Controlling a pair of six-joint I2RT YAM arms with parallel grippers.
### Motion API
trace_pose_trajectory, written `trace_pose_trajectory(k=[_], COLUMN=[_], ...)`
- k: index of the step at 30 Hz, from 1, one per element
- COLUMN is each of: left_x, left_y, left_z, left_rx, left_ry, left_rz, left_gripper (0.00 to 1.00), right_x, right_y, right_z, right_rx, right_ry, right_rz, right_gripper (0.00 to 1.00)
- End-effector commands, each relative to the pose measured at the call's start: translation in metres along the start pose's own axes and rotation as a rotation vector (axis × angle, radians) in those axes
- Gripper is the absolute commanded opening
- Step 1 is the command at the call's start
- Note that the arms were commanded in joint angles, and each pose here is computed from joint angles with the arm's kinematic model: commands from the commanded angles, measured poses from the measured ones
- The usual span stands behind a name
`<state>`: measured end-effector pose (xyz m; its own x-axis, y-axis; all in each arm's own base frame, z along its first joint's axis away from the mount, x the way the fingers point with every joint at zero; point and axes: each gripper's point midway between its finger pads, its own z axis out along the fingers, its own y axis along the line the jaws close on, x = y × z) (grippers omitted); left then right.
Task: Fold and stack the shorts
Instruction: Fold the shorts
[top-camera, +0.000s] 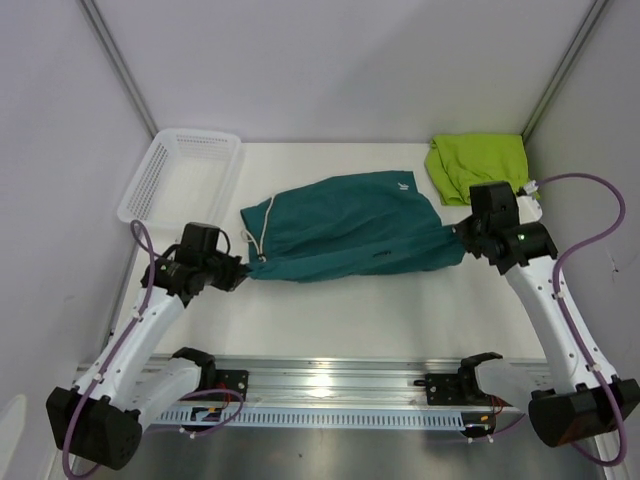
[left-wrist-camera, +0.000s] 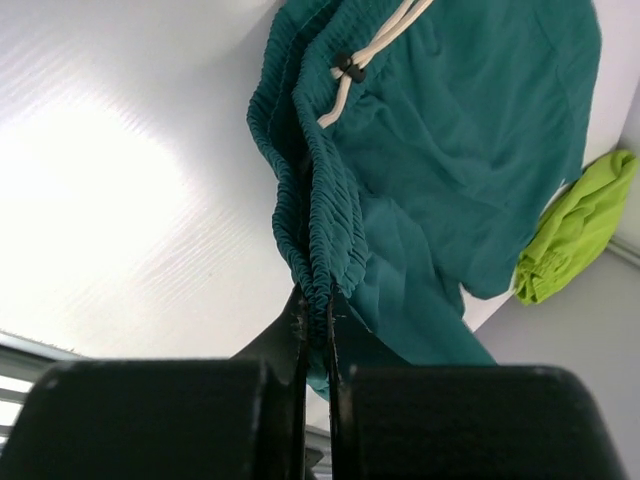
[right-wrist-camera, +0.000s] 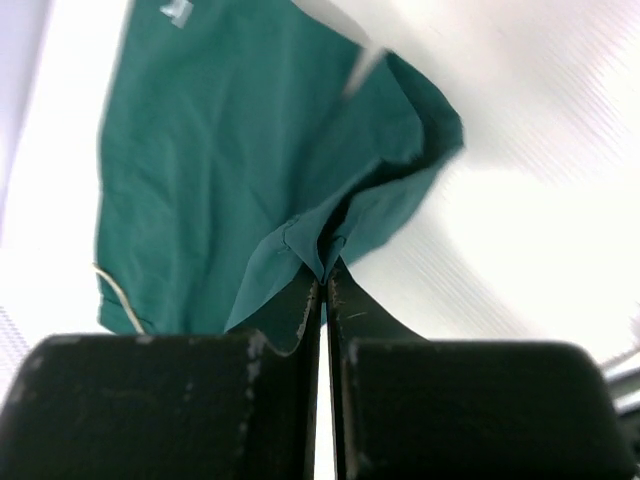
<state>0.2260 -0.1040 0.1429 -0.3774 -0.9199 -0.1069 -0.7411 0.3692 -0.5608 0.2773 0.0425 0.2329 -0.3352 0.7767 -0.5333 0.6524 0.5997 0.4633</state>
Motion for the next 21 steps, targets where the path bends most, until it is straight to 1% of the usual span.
trace_pose_trajectory(k=[1, 3, 7, 11, 16, 21], left_x=[-0.017, -0.02, -0.018, -0.022, -0.028, -0.026], left_y=[-0.024, -0.034, -0.049, -0.066, -0.074, -0.082], left_z=[-0.007, -0.009, -0.013, -0.022, -0.024, -0.027], left_rx=[0.059, 0.07, 0.099, 0.134, 0.143, 0.17], left_ry=[-0.026, -0.032, 0.0, -0.013, -0.029, -0.015], left_rz=[0.021, 0.027, 0.034, 0.044, 0.038, 0.03], left_gripper=[0.0, 0.0, 0.0, 0.0, 0.0, 0.0], right_x=[-0.037, -0.049, -0.063, -0.069, -0.071, -0.077], right_y=[0.038, 0.049, 0.066, 0.078, 0.082, 0.084], right_z=[-0.003, -0.003, -0.008, -0.015, -0.016, -0.023], right_rx=[-0.098, -0.123, -0.174, -0.211, -0.223, -0.234], right_ry=[-0.081, -0.104, -0.117, -0.118, -0.12, -0.136], right_rz=[0.038, 0.055, 0.075, 0.079, 0.079, 0.079], right_gripper=[0.0, 0.0, 0.0, 0.0, 0.0, 0.0])
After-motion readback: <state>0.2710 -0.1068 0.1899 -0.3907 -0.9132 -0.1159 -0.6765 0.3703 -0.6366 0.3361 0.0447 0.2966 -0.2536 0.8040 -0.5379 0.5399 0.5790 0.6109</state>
